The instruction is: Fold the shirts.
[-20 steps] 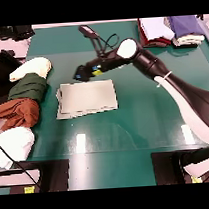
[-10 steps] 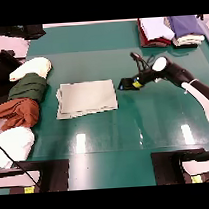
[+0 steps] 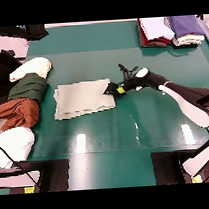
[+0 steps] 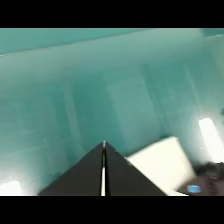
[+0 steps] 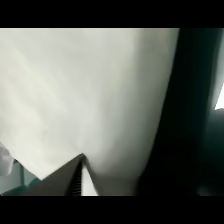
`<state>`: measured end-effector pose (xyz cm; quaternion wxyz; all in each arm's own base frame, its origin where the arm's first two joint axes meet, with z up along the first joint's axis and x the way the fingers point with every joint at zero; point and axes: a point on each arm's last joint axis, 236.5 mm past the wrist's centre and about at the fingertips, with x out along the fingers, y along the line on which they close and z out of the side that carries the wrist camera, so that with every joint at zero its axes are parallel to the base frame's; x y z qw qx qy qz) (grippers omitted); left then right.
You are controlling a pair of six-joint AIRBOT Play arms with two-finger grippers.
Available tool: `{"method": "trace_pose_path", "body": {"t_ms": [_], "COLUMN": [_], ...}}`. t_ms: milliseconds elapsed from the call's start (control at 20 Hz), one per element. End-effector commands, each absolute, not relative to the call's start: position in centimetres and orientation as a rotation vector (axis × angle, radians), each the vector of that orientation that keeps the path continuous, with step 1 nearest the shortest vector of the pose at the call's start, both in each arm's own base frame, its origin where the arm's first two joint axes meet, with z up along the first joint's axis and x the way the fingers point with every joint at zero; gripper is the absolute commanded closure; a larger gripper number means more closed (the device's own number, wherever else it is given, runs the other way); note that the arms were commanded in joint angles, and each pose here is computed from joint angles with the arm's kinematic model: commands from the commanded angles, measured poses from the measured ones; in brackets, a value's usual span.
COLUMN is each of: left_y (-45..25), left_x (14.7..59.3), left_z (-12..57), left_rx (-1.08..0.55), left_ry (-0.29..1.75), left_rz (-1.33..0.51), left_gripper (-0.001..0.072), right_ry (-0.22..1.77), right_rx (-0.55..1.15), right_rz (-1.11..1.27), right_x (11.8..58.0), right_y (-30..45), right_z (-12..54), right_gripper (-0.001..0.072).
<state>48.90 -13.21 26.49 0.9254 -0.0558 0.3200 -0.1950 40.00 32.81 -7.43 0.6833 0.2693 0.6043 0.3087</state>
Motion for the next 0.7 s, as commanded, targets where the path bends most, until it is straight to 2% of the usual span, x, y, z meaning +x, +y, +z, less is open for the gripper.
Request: {"method": "trace_pose_path", "body": {"t_ms": [0,50,200,350,500,650], "left_y": [-13.4,-13.4,-14.6,-17.8,-20.9,-22.8], "left_x": [48.3,48.3,47.9,46.9,45.6,44.7], "left_z": [26.0,25.9,25.8,25.9,25.9,25.9], "left_rx": [-0.116,-0.115,-0.105,-0.054,-0.009,0.005], "left_ry": [0.69,0.694,0.697,0.69,0.689,0.687], "left_rz": [-0.413,-0.414,-0.437,-0.507,-0.576,-0.615], "left_gripper": [0.0685,0.0686,0.0686,0.0686,0.0685,0.0685], "right_ry": [1.323,1.294,1.192,1.09,0.999,0.901], "right_rx": [0.577,0.555,0.494,0.451,0.453,0.469], "right_rz": [0.763,0.763,0.725,0.595,0.384,0.115], "right_x": [40.8,41.6,44.2,46.4,46.7,44.4], "right_y": [36.1,35.8,32.1,24.2,12.8,-0.8], "right_z": [-6.9,-6.2,-2.9,0.8,3.5,5.9], "right_gripper": [0.0642,0.0696,0.0696,0.0696,0.0696,0.0697]}}
